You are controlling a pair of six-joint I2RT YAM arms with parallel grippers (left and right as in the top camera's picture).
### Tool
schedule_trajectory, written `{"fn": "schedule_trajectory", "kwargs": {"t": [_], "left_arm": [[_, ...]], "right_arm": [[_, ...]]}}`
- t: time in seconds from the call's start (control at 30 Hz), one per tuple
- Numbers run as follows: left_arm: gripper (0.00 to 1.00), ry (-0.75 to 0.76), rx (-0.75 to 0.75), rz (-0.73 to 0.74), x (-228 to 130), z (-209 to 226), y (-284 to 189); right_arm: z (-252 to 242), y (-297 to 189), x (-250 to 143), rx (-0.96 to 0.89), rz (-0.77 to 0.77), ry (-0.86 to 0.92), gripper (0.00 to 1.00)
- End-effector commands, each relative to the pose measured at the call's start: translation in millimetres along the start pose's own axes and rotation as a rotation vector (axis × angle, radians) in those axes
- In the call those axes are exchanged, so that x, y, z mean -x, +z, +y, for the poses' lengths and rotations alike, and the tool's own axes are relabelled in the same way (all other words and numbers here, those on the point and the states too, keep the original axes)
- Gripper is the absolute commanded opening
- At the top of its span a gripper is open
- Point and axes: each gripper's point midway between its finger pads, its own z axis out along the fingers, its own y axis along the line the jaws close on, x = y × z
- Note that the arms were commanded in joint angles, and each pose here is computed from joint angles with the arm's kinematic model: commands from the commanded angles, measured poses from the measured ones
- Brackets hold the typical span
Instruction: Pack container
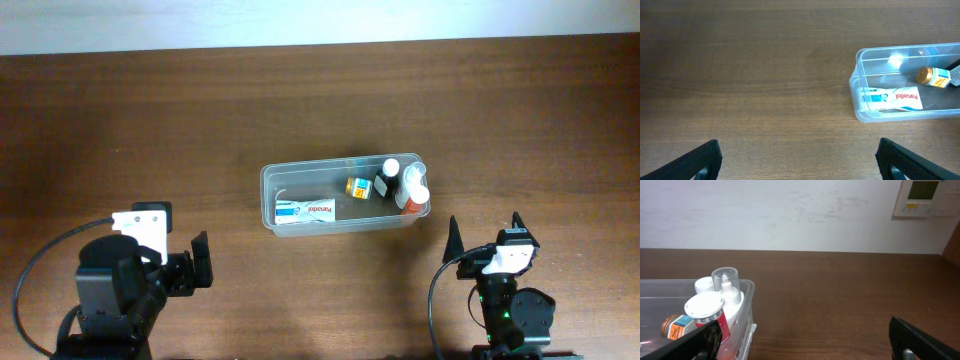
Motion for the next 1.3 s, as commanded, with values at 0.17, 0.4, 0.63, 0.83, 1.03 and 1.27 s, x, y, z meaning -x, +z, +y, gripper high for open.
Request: {"fn": "schedule_trajectory", "kwargs": {"t": [0.17, 0.4, 0.63, 0.83, 1.03, 1.27], "left_arm": [[0.99, -0.011, -0.006, 0.004, -2, -1, 1], [0.99, -0.012, -0.006, 0.004, -2, -1, 1], [0.99, -0.016, 0.003, 0.082, -28, 1, -8], [0.99, -0.017, -0.035, -0.04, -30, -4, -39], [0.99, -0.017, -0.039, -0.178, -36, -3, -62], [0.99, -0.018, -0.044, -0.302, -42, -4, -35]], "right_arm": [[4, 0, -1, 0.025, -0.003, 0.001, 0.98], [4, 0, -1, 0.025, -0.003, 0.001, 0.98], [4, 0, -1, 0.025, -0.003, 0.001, 0.98], [4, 0, -1, 0.025, -0.003, 0.001, 0.98], [4, 0, -1, 0.025, -0.003, 0.001, 0.98], [4, 0, -1, 0.025, -0.003, 0.001, 0.98]]}}
